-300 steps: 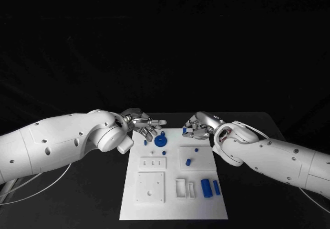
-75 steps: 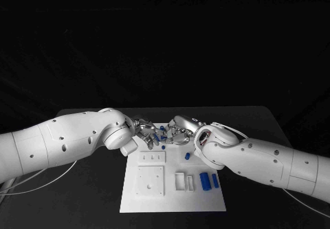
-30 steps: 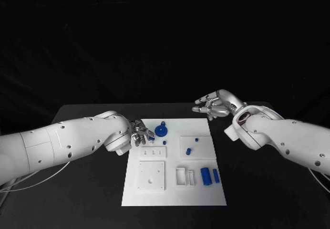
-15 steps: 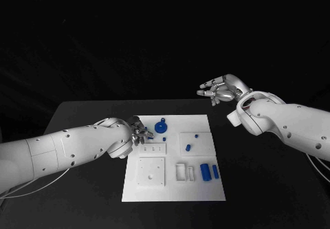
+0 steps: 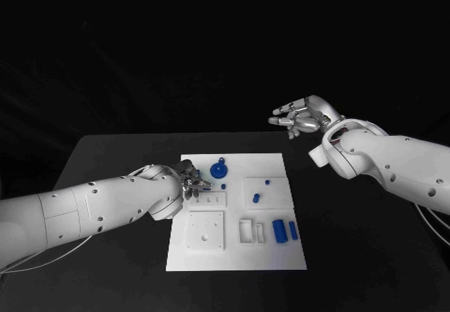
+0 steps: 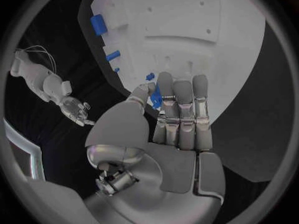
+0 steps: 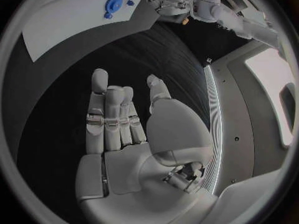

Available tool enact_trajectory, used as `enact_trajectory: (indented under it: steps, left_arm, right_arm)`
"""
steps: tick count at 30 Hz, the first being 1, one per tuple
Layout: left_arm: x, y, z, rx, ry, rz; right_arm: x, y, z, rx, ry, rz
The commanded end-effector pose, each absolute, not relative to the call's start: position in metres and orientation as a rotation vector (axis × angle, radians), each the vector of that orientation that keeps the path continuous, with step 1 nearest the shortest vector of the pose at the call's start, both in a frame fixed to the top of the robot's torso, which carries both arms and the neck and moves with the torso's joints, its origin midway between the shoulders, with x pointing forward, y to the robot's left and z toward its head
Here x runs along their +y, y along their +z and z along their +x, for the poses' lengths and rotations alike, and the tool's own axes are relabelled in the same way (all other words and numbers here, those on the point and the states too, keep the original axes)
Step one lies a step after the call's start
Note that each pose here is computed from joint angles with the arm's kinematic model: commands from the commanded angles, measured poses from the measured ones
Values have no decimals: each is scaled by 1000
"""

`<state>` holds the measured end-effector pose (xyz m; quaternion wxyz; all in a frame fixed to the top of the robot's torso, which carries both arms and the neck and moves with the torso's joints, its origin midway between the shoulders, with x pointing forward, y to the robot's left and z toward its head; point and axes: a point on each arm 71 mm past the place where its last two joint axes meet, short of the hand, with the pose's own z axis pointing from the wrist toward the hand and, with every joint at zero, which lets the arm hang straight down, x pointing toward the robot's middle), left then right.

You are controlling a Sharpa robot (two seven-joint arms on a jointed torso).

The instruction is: Assemble the parts on the task board

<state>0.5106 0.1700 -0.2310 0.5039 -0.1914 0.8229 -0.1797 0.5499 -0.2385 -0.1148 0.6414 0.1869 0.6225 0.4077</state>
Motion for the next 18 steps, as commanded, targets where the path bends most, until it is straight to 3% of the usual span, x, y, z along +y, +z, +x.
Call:
enact_trajectory:
  steps: [1, 18]
  left_arm:
    - [166, -232, 508, 2009, -438, -430]
    - [164, -240, 504, 2120, -398, -382]
  right_arm:
    - [-237, -115, 550, 1430, 941, 420]
    - [-235, -116, 551, 1448, 936, 420]
